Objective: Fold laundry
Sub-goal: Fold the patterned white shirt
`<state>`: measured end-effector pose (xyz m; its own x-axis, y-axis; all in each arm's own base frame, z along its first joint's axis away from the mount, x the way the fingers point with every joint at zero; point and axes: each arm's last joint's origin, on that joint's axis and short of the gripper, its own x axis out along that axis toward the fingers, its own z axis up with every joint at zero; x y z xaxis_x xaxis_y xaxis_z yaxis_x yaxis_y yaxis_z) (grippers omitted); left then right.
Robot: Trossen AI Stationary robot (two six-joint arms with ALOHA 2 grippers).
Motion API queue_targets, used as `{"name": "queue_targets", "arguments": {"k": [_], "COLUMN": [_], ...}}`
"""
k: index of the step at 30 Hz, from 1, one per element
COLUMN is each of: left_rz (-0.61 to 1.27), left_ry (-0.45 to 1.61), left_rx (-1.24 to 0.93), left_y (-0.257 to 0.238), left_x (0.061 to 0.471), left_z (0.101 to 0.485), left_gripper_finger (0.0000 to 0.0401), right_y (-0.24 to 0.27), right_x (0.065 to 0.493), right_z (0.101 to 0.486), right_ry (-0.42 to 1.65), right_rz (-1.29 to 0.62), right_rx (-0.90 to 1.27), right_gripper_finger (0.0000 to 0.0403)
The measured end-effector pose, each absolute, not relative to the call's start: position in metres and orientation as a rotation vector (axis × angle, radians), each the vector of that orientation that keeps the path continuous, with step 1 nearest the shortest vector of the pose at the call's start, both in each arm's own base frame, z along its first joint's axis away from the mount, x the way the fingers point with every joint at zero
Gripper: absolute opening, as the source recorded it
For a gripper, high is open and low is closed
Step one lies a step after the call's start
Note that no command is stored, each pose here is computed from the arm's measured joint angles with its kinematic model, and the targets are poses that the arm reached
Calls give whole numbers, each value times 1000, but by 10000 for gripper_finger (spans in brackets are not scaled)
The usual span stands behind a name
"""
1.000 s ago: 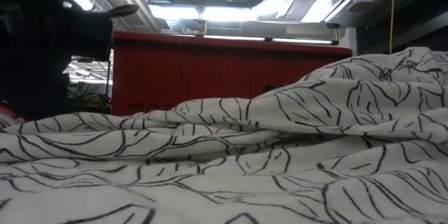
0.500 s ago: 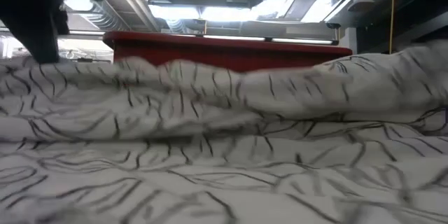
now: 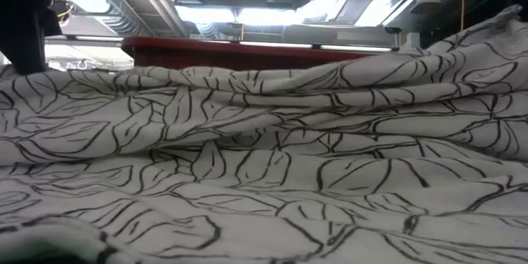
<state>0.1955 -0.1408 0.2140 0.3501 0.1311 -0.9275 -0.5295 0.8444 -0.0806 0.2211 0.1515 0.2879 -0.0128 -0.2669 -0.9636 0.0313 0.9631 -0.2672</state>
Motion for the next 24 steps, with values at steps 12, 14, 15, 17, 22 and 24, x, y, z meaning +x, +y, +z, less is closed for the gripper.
{"name": "queue_targets", "arguments": {"k": [12,14,15,17,22,24], "left_rz": [461,462,461,459,465,474], "left_ry": [1055,994,962,907,841,817], "left_rx": [-435,-455,-468,-500,-583,-614], "left_y": [-135,-135,-134,-132,-119,-113], "left_x": [202,206,208,211,216,218], "left_z": [203,201,199,192,172,166], "left_gripper_finger": [110,124,129,135,137,137], "right_y": [152,152,152,152,152,152], "right_x": [221,221,221,221,221,221], "right_z": [287,287,287,287,287,287], "right_ry": [1580,1581,1580,1581,1580,1580], "right_rz": [-233,-233,-233,-233,-232,-232], "right_rx": [-182,-182,-182,-182,-182,-182], "right_gripper_finger": [12,12,12,12,12,12]}}
